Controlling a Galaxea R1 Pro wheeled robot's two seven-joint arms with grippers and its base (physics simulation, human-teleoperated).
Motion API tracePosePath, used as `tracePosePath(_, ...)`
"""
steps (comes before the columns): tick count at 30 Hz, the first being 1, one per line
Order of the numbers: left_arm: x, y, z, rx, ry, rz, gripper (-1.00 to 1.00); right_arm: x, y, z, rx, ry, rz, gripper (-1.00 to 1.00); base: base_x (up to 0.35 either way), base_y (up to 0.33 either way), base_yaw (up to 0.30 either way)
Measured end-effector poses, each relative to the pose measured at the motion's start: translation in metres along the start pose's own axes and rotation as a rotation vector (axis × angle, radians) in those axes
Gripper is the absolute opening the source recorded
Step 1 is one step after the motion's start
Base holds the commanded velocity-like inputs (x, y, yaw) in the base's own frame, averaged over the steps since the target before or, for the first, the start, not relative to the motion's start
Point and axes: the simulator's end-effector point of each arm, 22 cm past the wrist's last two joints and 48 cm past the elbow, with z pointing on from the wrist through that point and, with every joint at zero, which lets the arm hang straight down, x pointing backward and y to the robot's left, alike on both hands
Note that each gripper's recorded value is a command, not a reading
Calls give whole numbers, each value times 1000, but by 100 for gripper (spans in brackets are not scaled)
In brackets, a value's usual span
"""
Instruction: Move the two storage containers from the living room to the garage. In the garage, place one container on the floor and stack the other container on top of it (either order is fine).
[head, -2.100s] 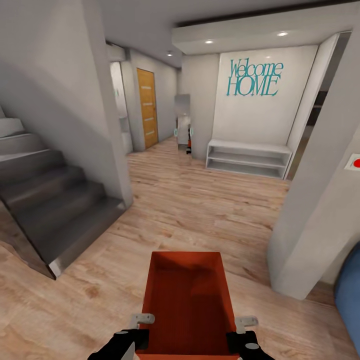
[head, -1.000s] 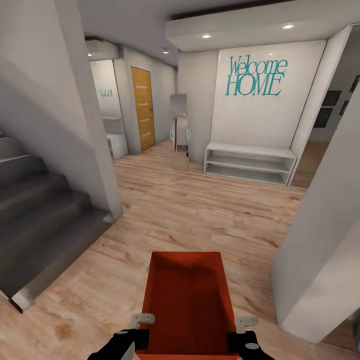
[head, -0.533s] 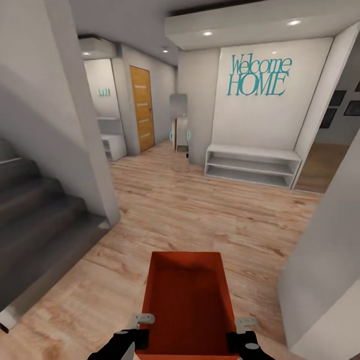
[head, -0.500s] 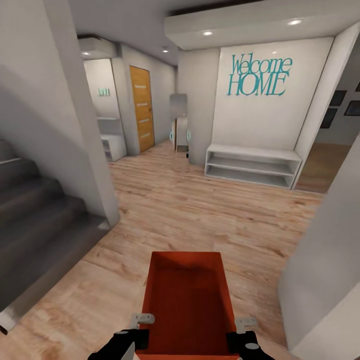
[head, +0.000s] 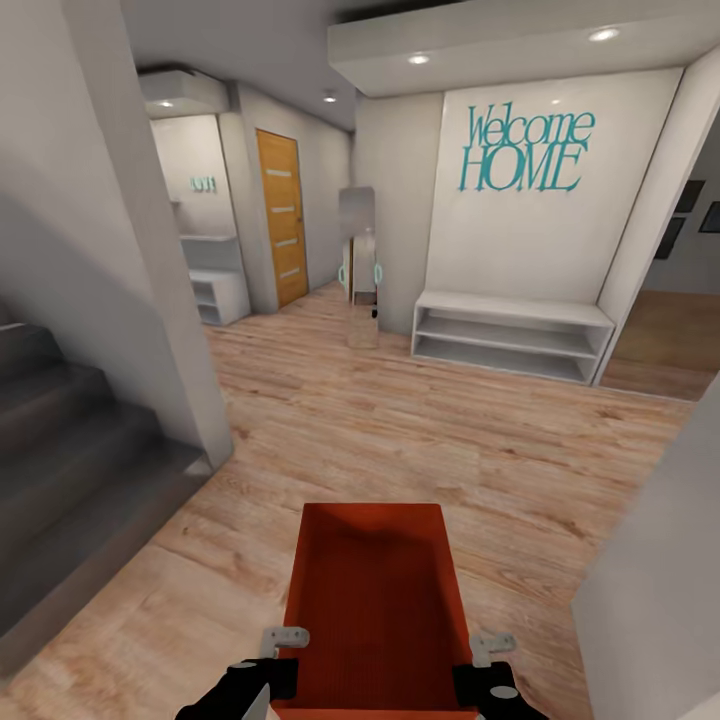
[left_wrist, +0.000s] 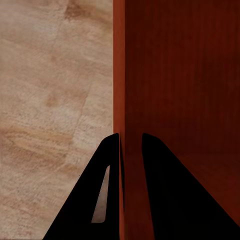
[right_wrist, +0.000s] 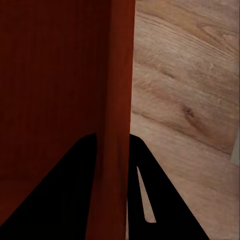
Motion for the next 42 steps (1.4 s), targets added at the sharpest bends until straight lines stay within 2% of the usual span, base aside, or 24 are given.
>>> tracePosePath(42, 1, 0, 0, 0, 3, 1, -100, 1, 0, 0, -1, 3, 1, -100, 320, 0, 0)
